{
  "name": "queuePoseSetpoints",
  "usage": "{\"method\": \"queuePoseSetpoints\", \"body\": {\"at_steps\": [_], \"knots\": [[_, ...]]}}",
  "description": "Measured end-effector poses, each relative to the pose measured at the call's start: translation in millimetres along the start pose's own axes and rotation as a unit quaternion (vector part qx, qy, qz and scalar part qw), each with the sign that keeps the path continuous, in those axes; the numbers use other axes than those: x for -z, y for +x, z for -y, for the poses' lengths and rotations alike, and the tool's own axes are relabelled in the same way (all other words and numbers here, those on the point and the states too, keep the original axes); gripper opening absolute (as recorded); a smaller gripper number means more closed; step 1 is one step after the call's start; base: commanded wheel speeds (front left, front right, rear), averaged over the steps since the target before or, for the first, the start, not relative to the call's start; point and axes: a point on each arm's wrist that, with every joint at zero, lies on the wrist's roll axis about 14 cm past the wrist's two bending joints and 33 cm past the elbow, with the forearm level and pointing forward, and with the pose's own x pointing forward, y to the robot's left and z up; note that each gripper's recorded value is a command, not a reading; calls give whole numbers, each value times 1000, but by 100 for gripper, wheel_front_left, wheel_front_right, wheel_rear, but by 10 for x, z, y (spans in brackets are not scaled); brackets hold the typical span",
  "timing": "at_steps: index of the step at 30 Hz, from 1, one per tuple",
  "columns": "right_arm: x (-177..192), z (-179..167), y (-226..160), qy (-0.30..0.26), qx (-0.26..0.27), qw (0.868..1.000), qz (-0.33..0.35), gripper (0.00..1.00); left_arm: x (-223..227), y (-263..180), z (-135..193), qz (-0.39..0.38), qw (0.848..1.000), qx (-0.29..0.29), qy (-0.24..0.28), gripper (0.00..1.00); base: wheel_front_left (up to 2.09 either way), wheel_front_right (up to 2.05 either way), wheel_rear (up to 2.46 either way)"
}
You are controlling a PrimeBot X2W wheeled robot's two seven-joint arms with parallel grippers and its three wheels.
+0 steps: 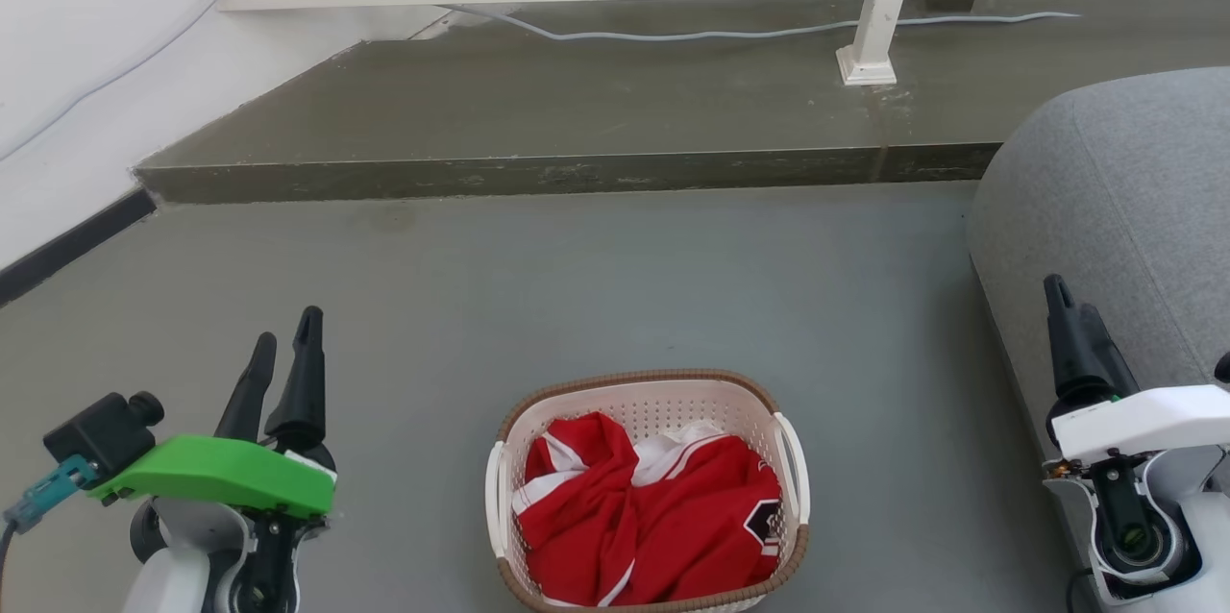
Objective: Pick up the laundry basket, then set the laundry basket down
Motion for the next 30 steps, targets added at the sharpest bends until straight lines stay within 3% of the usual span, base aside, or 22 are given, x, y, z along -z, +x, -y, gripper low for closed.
{"method": "queuePoseSetpoints", "body": {"at_steps": [8,30], "knots": [[42,-78,-3,-75,-13,997,-2,100,75,-5,64,-11,996,14,89,100,0,0,0],[121,-201,-42,-231,-42,972,8,100,172,-26,251,4,973,39,227,100,0,0,0]]}}
